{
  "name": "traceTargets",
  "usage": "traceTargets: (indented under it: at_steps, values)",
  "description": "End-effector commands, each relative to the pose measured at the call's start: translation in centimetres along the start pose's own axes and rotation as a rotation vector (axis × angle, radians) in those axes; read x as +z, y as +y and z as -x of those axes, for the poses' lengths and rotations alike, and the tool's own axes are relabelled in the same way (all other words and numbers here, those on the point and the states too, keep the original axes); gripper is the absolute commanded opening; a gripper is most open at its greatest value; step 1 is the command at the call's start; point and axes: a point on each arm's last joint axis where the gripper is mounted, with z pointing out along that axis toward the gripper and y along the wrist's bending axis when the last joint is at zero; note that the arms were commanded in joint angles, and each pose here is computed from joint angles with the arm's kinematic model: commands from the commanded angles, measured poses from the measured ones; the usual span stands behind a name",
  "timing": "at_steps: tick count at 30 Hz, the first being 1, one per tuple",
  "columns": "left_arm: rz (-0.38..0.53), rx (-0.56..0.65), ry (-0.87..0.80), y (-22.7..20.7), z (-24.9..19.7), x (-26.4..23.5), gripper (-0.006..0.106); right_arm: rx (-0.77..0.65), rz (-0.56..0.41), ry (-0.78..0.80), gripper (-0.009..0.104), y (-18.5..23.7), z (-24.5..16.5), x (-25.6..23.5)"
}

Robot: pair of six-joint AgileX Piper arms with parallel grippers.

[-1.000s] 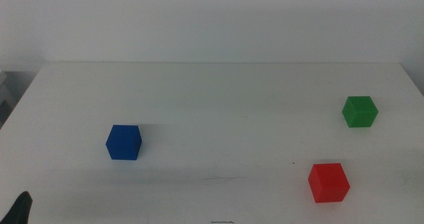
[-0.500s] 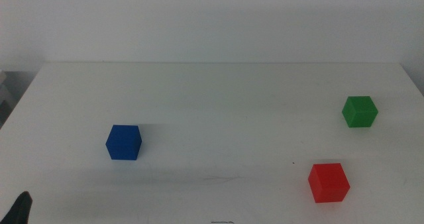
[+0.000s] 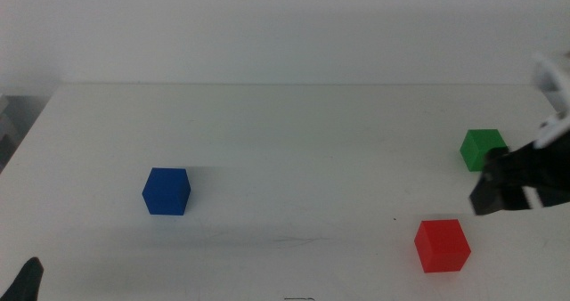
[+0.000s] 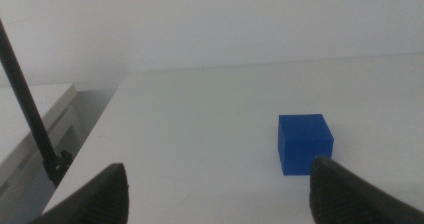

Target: Stack red cubes first, then green, then blue cubes in a specific spot.

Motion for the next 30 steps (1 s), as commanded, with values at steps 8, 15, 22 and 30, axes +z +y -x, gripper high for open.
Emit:
traceTargets:
  at_steps: [8, 15, 22, 30]
  values:
    - [-0.002, -0.004, -0.096, 0.0, 0.9, -0.2, 0.094, 0.082, -0.038, 0.131, 0.092, 0.2, 2.8, 5.6]
    - [-0.002, -0.004, -0.096, 0.0, 0.9, -0.2, 0.094, 0.082, -0.087, 0.137, 0.092, 0.8, 3.7, 8.6]
    - [-0.002, -0.004, -0.096, 0.0, 0.9, -0.2, 0.094, 0.106, -0.087, 0.101, 0.088, 0.9, 4.4, 10.2]
    - [-0.002, -0.004, -0.096, 0.0, 0.9, -0.2, 0.094, 0.103, -0.129, 0.147, 0.082, 1.1, 4.5, 12.6]
